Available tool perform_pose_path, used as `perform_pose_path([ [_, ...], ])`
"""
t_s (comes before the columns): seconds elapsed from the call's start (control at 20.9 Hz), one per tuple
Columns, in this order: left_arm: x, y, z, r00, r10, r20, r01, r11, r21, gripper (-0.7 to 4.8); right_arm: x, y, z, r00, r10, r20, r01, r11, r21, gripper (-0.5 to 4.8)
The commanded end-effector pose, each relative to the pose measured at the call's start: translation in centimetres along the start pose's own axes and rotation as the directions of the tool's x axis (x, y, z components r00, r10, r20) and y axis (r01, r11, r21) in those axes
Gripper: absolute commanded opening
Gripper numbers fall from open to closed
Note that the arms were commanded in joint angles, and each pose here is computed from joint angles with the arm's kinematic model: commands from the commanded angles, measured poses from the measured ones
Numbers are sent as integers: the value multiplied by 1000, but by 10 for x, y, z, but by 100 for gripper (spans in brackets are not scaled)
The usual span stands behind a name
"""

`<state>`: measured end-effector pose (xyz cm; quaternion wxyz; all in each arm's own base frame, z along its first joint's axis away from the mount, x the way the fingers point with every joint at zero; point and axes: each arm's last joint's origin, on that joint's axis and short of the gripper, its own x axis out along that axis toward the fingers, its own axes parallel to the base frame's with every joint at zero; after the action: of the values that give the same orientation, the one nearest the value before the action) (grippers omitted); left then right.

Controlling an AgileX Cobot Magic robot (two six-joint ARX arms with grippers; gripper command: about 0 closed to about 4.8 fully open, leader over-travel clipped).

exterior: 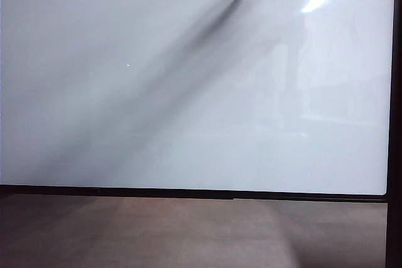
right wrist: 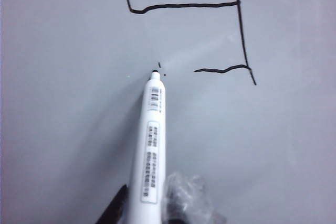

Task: Reach to the right to find the marker pen, pick it up, and write the number 9 on the whiteboard.

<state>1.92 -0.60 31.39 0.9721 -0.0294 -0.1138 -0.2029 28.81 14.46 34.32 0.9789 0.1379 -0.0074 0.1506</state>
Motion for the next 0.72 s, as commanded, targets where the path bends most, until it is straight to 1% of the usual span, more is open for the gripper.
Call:
perform_pose_path([
  [0.05,0,0,2,1000,0,13,0,1000,-4,-5,0,-2,3,999,-40,14,41,999,-3,-6],
  [0.53,0,0,1,1000,0,12,0,1000,-3,-5,-3,-20,12,994,-110,22,111,994,-7,-6],
  [0.72,0,0,1,1000,0,11,0,1000,-3,-5,-8,-23,18,992,-122,34,122,992,-13,-6],
])
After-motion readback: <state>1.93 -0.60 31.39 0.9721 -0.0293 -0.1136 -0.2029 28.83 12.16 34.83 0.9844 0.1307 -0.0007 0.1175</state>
